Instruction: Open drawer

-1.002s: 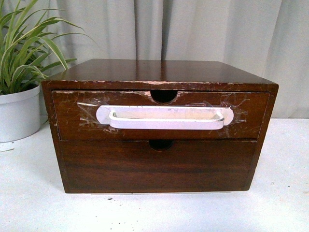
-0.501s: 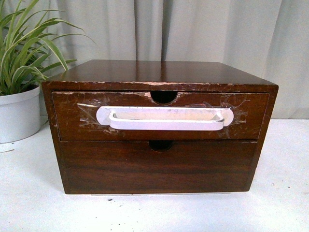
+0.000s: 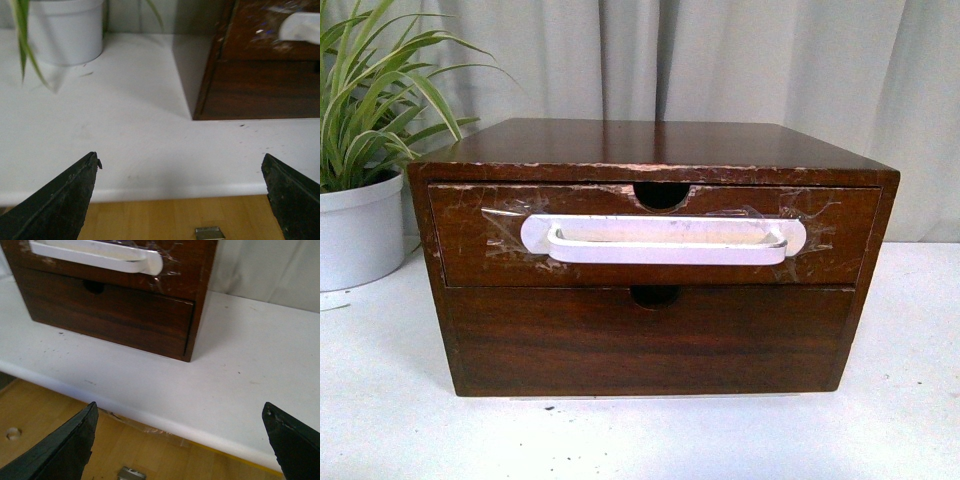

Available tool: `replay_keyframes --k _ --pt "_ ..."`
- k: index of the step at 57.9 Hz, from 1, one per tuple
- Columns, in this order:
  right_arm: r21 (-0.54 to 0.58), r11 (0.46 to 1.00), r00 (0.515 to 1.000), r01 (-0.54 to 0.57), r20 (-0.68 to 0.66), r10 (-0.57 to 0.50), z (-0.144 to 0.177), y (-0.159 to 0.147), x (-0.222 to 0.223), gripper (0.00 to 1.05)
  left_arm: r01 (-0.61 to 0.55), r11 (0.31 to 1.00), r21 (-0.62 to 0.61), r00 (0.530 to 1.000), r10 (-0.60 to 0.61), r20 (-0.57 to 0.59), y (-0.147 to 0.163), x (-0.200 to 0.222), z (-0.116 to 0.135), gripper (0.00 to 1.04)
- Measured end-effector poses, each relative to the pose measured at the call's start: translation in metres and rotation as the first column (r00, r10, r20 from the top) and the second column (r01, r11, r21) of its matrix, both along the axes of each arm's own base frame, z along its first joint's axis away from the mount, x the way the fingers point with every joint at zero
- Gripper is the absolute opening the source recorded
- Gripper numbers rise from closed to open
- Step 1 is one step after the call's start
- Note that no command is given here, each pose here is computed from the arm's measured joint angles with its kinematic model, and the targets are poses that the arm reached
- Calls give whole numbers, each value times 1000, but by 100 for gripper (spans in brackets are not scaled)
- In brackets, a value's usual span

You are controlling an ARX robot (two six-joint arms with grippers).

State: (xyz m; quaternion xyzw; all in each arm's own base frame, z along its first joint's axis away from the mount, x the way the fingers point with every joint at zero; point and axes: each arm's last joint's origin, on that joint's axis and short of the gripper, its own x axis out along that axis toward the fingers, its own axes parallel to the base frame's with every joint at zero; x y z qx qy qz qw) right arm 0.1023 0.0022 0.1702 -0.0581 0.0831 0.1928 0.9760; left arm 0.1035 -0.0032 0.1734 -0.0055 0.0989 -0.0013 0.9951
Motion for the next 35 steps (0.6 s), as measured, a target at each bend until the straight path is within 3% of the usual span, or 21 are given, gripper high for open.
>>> replay_keyframes --k 14,23,35 --pt "-238 965 994 -108 -14 108 39 1 27 96 278 929 244 961 -269 -69 0 33 48 98" --pt "-364 917 985 -162 1 174 68 6 42 96 420 825 378 907 -373 -196 2 63 71 98" --pt "-475 859 973 -194 21 231 102 14 65 96 598 629 498 800 -507 -320 -8 91 104 98"
